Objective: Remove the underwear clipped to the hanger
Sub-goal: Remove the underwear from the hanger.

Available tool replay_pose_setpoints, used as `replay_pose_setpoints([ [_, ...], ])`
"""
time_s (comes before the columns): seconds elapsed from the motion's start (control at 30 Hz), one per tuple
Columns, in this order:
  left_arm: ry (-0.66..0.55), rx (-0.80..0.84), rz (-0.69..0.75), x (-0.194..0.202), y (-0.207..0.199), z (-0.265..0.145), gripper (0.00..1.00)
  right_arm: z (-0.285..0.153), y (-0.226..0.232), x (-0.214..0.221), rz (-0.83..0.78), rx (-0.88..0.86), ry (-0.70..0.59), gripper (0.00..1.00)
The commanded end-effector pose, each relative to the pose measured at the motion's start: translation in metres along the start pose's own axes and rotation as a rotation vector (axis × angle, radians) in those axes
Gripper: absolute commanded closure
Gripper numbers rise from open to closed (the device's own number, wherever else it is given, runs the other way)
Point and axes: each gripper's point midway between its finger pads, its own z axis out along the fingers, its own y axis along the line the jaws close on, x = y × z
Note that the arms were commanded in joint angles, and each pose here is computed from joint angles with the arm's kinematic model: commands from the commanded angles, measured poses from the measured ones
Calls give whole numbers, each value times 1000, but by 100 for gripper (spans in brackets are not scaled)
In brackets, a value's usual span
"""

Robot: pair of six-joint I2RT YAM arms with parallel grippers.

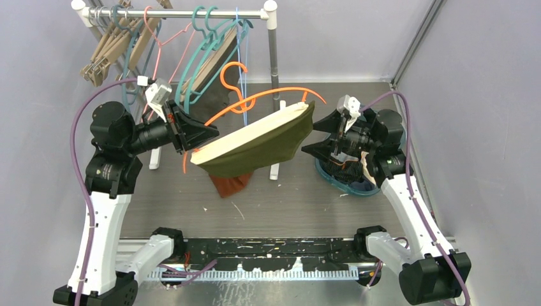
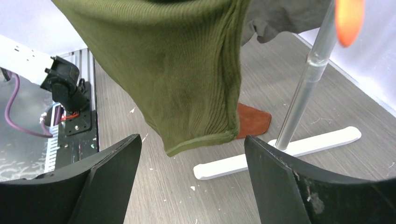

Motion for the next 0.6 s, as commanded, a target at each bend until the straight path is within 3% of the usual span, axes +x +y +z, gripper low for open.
replay_pose_setpoints([
  [0.0,-75,86,17,-22,-23,-2,100,-1,3,-53,-71,23,-124,13],
  [0.23,-89,105,13,-22,-27,-4,100,-5,-13,-77,-87,108,-186,11],
  [0.37,-88,106,11,-19,-27,-5,100,-5,0,-85,-98,32,-203,11],
  [0.47,-84,106,6,-16,-26,-4,100,-5,15,-86,-88,-48,-209,16],
  [0.57,-85,106,2,-14,-24,-4,100,-7,28,-84,-75,-105,-218,28],
])
